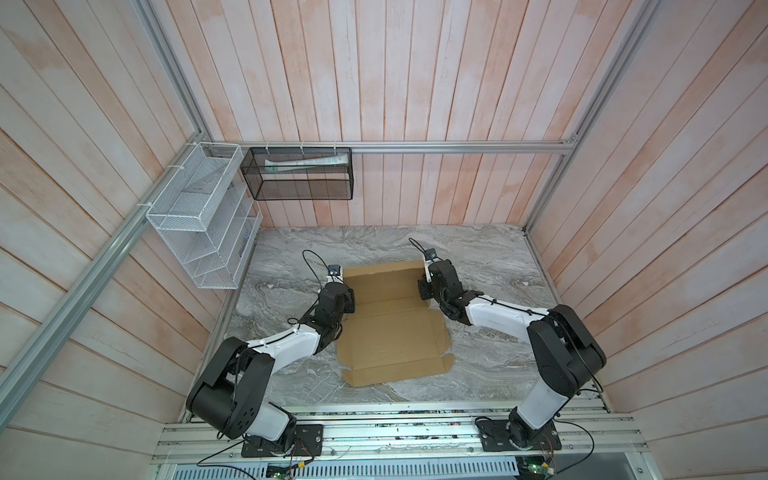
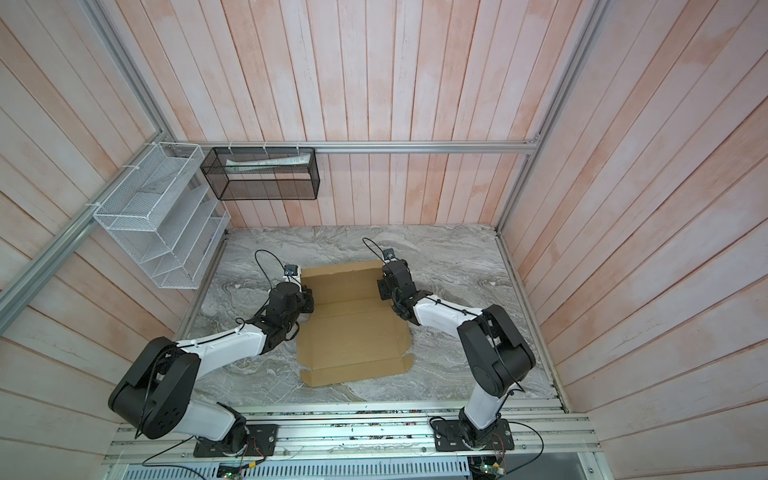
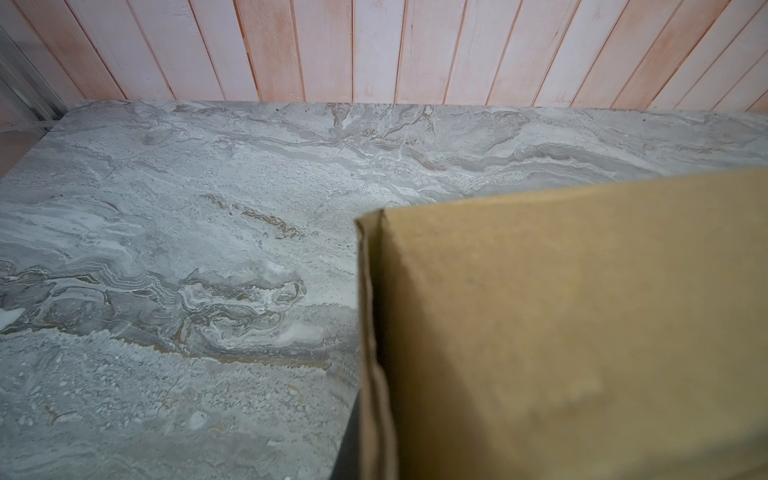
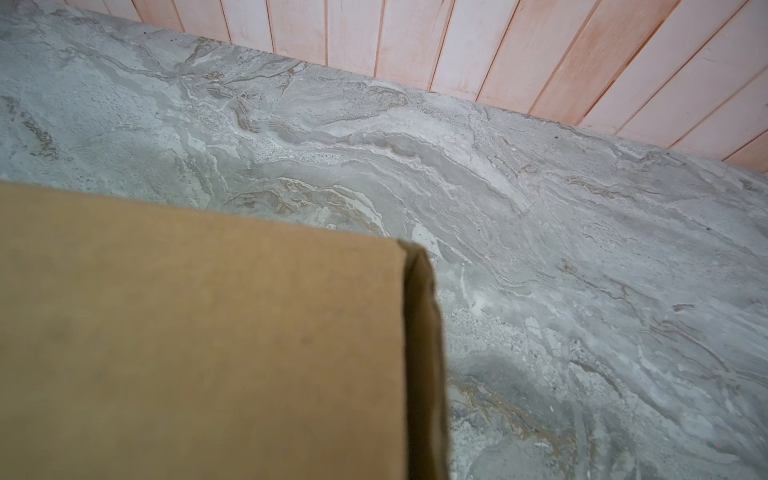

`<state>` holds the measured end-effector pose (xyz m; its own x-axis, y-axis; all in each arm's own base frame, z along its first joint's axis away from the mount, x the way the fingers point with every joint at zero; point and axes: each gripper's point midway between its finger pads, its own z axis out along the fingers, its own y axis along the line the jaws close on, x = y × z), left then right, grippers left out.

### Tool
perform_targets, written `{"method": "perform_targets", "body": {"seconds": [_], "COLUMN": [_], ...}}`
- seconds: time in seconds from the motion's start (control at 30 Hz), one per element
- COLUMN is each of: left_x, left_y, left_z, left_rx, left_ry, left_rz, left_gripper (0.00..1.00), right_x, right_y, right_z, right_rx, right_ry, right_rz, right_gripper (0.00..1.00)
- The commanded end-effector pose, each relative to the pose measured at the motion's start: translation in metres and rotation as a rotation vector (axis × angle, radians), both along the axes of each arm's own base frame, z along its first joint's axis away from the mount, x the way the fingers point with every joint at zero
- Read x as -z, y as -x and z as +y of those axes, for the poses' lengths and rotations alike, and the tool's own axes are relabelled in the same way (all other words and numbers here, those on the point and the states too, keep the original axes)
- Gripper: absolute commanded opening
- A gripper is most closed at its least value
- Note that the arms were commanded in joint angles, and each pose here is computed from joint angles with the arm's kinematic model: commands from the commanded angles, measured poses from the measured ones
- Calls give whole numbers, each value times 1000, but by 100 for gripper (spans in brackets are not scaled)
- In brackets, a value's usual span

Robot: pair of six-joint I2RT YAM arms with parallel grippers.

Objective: Fold the paper box

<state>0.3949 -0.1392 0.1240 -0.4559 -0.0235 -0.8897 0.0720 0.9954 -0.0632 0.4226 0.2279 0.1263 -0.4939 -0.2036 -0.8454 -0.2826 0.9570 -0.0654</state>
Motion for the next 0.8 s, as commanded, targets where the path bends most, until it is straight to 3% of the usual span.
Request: {"method": "perform_targets", "body": {"seconds": [0.0, 0.77], "left_x": [-16, -16], "left_y": [-5, -6], "left_z": [-3, -2], "left_rx": [-10, -18], "left_ry": [47, 47], "left_rz": [-49, -44], "left_gripper": [0, 0], "right_x": [-4, -2], "right_y": [1, 22], "right_z": [2, 4], "right_rx": [16, -2], "right_ry": [-18, -119], "right_rz": [4, 52], "right_gripper": [20, 30]}}
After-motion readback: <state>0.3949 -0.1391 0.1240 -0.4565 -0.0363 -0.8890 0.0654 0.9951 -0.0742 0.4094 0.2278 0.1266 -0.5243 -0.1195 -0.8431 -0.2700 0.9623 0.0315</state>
